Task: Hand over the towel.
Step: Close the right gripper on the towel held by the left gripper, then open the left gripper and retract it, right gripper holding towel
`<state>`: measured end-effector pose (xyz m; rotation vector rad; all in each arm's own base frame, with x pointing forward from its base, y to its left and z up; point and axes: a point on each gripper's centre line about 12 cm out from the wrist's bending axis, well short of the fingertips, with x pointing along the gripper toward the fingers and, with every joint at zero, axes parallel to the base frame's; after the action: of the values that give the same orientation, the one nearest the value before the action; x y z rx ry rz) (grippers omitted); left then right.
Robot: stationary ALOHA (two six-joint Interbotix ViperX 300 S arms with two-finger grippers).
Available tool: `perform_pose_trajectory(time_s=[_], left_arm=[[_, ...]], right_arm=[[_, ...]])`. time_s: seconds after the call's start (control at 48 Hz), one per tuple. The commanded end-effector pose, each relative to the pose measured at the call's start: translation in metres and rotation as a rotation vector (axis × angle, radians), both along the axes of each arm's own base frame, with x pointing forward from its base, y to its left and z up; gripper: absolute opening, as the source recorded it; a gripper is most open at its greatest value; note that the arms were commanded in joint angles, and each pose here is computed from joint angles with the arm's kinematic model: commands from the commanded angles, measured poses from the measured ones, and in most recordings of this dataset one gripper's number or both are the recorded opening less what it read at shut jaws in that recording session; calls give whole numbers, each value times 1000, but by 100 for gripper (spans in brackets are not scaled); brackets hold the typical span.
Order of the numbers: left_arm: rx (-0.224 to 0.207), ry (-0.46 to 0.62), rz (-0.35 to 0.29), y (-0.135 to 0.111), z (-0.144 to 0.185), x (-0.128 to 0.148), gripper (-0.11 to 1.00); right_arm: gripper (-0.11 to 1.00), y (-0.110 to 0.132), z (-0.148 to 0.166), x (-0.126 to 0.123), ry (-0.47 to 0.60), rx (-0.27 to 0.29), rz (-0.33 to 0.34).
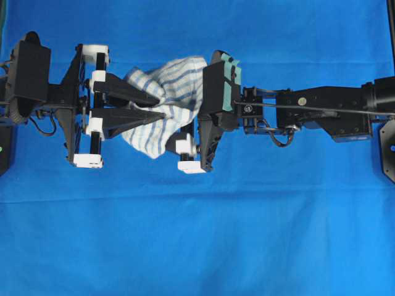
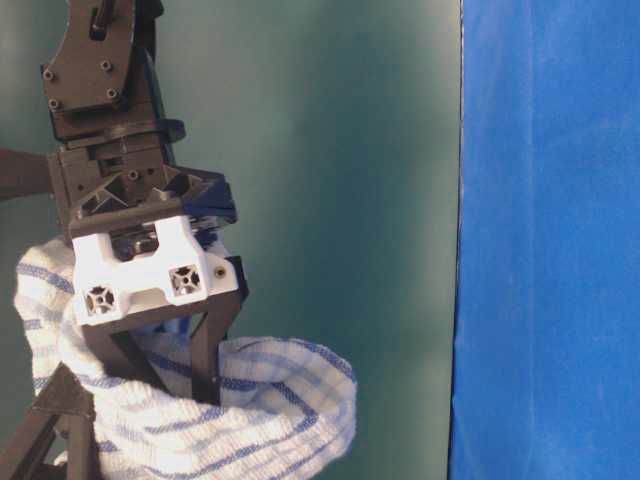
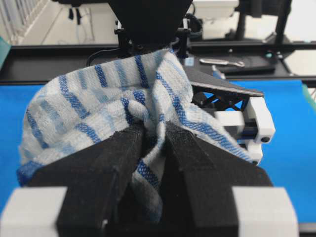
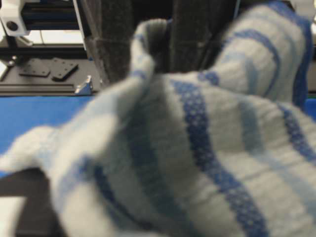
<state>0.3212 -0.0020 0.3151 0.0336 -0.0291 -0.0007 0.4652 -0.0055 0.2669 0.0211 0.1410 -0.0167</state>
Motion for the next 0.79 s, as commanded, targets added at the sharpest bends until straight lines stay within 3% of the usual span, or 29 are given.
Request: perform_pose_trajectory(time_s=[0.0, 0.146, 0.5, 0.688, 0.771], left_arm=[[0, -20, 4, 1, 6, -1, 9], [0, -21, 4, 1, 7, 1, 9], [-5, -9, 10, 3, 5, 4, 12], [-12, -14, 10, 3, 6, -4, 67], [-12, -15, 10, 3, 7, -12, 86]], right_arm=[[48, 1, 18, 1, -38, -5, 4], [7, 2, 16, 1, -23, -9, 5], [6, 2, 14, -1, -14, -9, 6], [6, 2, 14, -10, 5, -9, 6], [6, 1, 14, -19, 11, -8, 4]])
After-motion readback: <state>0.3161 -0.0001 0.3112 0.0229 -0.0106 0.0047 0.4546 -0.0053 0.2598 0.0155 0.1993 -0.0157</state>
